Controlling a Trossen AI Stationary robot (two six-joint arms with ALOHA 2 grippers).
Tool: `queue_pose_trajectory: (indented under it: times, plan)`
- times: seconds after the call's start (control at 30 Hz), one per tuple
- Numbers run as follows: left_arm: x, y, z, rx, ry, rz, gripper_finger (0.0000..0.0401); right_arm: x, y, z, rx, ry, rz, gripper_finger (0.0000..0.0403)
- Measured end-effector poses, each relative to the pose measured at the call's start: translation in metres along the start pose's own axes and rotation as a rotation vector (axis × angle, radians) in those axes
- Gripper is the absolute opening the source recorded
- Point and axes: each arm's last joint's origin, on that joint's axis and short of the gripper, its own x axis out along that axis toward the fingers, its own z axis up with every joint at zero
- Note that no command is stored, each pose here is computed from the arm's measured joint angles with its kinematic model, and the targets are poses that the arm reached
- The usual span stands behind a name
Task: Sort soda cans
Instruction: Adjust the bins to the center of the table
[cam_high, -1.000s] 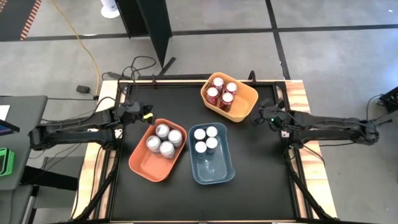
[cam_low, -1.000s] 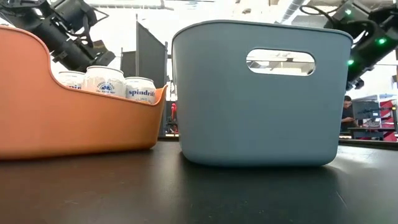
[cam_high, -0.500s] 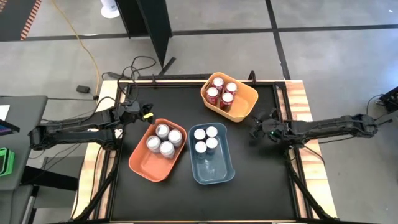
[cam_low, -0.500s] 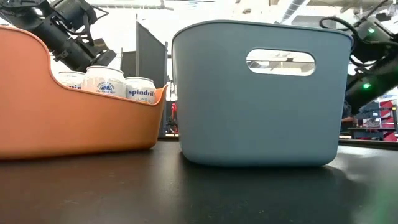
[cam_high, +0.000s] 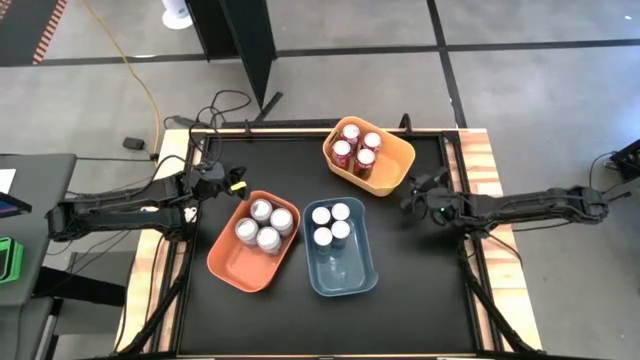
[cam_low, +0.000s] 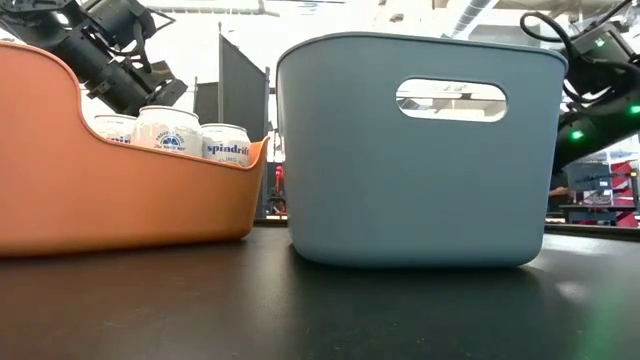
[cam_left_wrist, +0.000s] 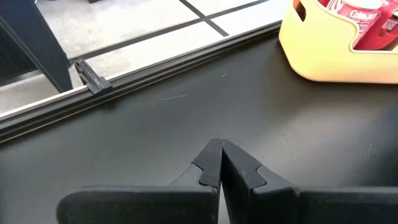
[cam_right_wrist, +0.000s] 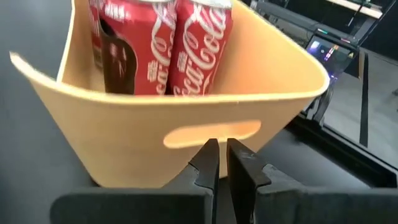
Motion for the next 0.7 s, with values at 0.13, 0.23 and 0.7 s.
queue_pose_trajectory:
  times: [0.13,0.23,0.7]
  plan:
    - [0.0,0.0,0.0,0.0,0.0,-0.001,0.0,0.002,-0.002,0.002,0.01,-0.009,-0.013,0.0048]
    - [0.0,0.0,0.0,0.0,0.0,-0.002,0.0,0.003,-0.003,0.001,0.037,0.0,-0.013,0.0048]
    - [0.0,0.0,0.0,0.0,0.0,-0.002,0.0,0.013,0.005,0.001,0.059,0.004,0.009,0.0046]
